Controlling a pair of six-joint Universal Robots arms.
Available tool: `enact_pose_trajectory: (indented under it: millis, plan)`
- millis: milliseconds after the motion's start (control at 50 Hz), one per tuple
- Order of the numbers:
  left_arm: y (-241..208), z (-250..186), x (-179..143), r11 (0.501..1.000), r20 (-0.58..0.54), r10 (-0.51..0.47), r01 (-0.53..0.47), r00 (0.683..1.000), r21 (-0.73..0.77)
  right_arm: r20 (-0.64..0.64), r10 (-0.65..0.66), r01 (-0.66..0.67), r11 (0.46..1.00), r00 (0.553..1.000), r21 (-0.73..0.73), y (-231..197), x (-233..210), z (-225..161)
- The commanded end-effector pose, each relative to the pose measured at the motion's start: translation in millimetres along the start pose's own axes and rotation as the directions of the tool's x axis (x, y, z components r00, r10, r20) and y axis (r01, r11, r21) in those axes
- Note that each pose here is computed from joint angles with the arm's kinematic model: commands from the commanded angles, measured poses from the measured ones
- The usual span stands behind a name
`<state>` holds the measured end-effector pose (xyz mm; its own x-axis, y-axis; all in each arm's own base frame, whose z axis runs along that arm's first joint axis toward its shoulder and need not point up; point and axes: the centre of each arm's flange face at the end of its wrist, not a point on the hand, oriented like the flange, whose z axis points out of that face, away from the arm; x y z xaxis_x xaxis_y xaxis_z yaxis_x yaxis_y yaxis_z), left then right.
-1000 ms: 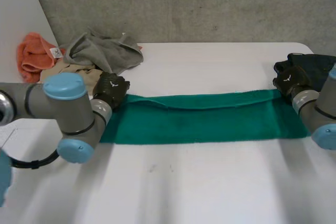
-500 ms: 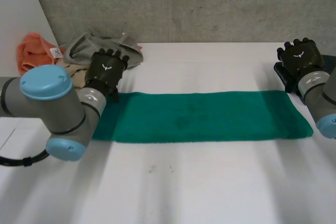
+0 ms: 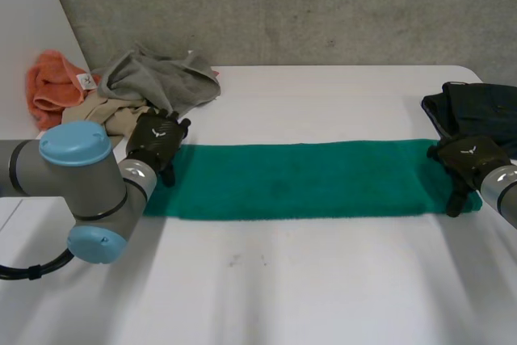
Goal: Fold the laundry.
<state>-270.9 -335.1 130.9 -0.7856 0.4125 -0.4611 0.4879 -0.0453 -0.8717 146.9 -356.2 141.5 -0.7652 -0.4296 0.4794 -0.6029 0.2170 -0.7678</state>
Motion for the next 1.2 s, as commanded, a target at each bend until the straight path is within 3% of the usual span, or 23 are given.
enact_pose_trajectory:
  millis: [20, 220, 380, 540, 640, 780, 880, 1020, 1200]
  plan:
    - [-5.2, -11.0, 5.4, 1.0, -0.019, -0.001, 0.002, 1.0, 0.003, 0.005, -0.003, 0.003, 1.0, 1.0, -0.012, 21.6, -0.9, 20.6]
    - [-7.9, -17.8, 4.1, 1.0, -0.019, -0.001, 0.002, 1.0, 0.002, -0.06, -0.058, 0.058, 0.998, 0.997, -0.008, 33.9, 17.3, 35.4]
    - [-22.0, -29.4, -6.4, 1.0, 0.001, -0.003, 0.003, 1.0, 0.028, -0.186, -0.064, 0.06, 0.998, 0.981, -0.027, 37.1, 69.4, 24.3]
    - [-32.5, -47.4, -14.4, 0.999, 0.014, -0.006, 0.005, 1.0, 0.044, -0.314, -0.231, 0.198, 0.971, 0.921, -0.132, 54.3, 129.7, 7.9]
    - [-36.6, -55.4, -20.1, 0.999, 0.028, -0.015, 0.013, 1.0, 0.051, -0.292, -0.277, 0.267, 0.961, 0.915, -0.073, 26.0, 110.2, 7.0]
    - [-44.2, -64.1, -25.5, 0.997, 0.038, -0.044, 0.041, 0.998, 0.069, -0.315, -0.246, 0.268, 0.963, 0.917, 0.03, -12.5, 101.3, -4.1]
    - [-45.7, -66.3, -26.8, 0.996, 0.04, -0.059, 0.056, 0.997, 0.073, -0.268, -0.222, 0.261, 0.958, 0.938, 0.117, -39.0, 70.5, -9.5]
    - [-41.6, -67.8, -23.1, 0.995, 0.03, -0.074, 0.072, 0.997, 0.063, -0.206, -0.098, 0.128, 0.983, 0.974, 0.134, -29.2, 60.5, -11.1]
    - [-38.4, -68.2, -17.8, 0.996, 0.015, -0.076, 0.075, 0.997, 0.053, -0.161, -0.065, 0.073, 0.996, 0.985, 0.045, 12.5, 74.5, -1.9]
